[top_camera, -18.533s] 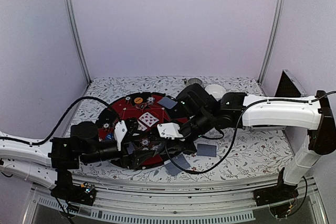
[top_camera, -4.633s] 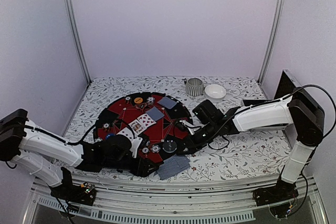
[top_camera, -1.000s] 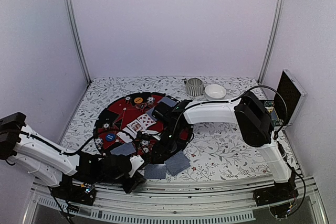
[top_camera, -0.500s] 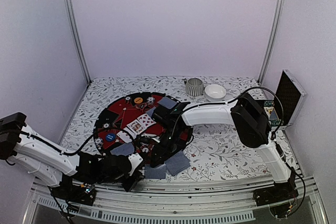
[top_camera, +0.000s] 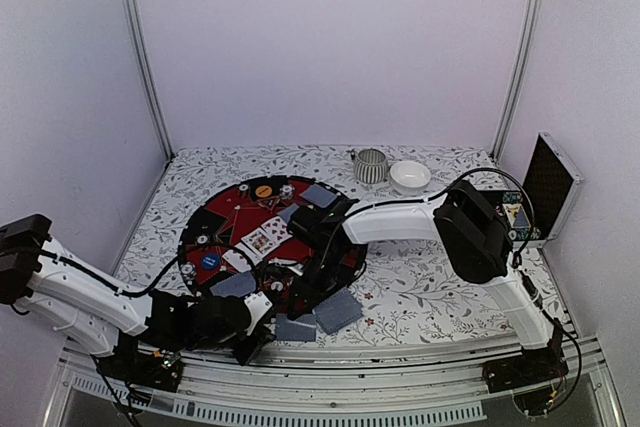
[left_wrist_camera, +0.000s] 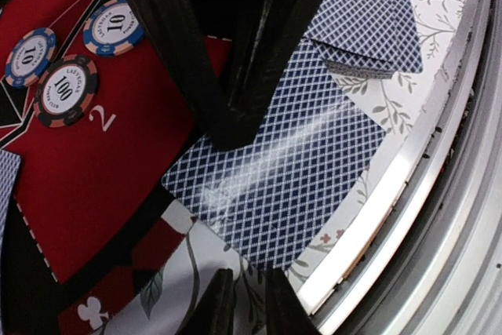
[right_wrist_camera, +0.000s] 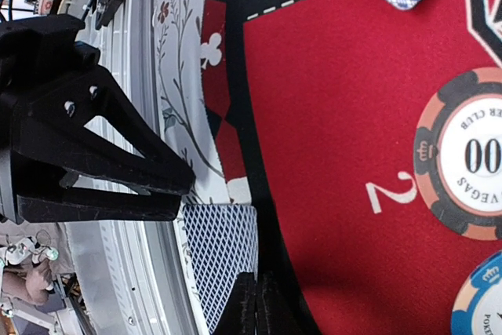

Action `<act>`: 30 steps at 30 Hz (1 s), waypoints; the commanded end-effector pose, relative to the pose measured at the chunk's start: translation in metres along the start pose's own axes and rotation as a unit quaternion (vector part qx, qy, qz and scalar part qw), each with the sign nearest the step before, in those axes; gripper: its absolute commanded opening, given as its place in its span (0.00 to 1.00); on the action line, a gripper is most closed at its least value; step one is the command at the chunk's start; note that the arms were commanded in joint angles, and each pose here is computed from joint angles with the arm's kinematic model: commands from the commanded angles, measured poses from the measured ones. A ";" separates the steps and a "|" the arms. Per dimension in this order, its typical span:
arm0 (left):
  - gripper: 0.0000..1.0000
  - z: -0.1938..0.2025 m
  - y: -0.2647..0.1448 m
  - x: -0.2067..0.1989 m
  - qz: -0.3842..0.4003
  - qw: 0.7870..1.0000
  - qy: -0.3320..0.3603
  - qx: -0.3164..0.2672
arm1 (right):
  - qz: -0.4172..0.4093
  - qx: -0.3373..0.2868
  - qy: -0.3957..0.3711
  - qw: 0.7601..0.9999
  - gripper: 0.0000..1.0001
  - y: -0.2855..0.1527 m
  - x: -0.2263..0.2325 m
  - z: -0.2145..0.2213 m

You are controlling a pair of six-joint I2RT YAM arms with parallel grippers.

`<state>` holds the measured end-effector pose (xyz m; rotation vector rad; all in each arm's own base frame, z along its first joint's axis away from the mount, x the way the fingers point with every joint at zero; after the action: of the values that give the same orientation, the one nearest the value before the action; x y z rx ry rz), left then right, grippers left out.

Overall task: Distribute texas hold em gaming equipment
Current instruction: Pick up the poker card from the corner of the board, then pass from the right arm to the left

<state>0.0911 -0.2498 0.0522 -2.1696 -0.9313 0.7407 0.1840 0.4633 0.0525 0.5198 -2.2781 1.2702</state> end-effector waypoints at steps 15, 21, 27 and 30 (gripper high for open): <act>0.72 -0.101 -0.126 0.002 0.102 0.947 -0.147 -0.267 | 0.050 -0.276 -0.059 0.958 0.02 -0.153 0.052 -0.108; 0.81 -0.130 -0.170 0.022 0.127 0.903 -0.200 -0.359 | 0.090 -0.410 -0.063 0.906 0.02 -0.201 0.075 -0.119; 0.88 -0.170 -0.174 0.023 0.125 0.898 -0.192 -0.375 | 0.091 -0.459 -0.097 0.878 0.02 -0.206 0.105 -0.129; 0.87 -0.188 -0.173 0.026 0.128 0.895 -0.193 -0.382 | 0.084 -0.468 -0.111 0.873 0.02 -0.209 0.114 -0.131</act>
<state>0.1557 -0.1944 0.2621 -2.8286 -1.3750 1.0994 0.2387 0.4614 0.2877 0.0959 -2.7527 0.2168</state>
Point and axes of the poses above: each gripper's point midway between its finger pads, its own y axis out along the fingers, its own x axis along the line the jaws close on, z = x × y, the point moved 5 cm from there along -y, back along the fingers, and after that the axes turned 14 degrees about -y, right-handed, at the moved point
